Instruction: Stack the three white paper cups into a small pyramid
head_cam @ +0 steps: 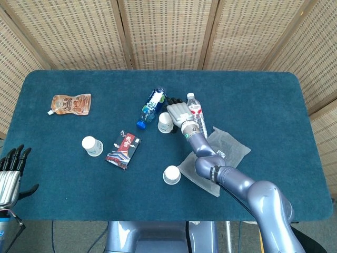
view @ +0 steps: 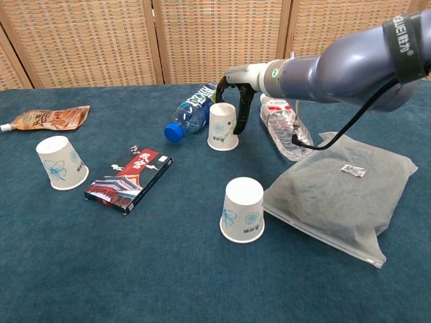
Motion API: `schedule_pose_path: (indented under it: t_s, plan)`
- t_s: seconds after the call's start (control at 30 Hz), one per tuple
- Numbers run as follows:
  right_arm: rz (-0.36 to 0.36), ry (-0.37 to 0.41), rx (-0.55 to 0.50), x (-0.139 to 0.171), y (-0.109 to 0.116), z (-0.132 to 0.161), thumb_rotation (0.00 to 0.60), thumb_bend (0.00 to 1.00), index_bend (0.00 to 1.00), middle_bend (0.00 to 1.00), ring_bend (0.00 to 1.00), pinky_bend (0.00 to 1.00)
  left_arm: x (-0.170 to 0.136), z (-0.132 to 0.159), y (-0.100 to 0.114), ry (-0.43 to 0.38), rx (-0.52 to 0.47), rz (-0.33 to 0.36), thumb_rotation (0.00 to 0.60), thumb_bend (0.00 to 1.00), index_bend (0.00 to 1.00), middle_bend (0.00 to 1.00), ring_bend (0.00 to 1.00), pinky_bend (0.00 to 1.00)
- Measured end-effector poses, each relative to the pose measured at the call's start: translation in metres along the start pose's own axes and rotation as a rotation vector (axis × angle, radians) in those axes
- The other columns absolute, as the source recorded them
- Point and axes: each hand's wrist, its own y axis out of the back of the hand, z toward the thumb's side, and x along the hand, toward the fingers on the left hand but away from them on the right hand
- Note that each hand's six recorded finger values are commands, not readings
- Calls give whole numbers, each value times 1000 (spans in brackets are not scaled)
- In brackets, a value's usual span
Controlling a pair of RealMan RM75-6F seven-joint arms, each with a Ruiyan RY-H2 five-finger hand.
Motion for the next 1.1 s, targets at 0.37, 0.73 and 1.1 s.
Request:
schedule_pose_path:
  t_s: [0.37,0.73,1.1]
  plan:
    - [-2,-1,2,-6,-8,0,600,217,497,0,0,184,0,0,-3,0,1,-10,600,194,42,0,0,125]
    - [-34,46,-1,1,1,10,600,218,516,0,0,186,-3,4,0,-18,-8,-3,600,194,42,0,0,125]
    - [-82,200,-33,54,10,53,600,219,519,0,0,185,-10,14,9,-60,-29,16,600,195,42,0,0,125]
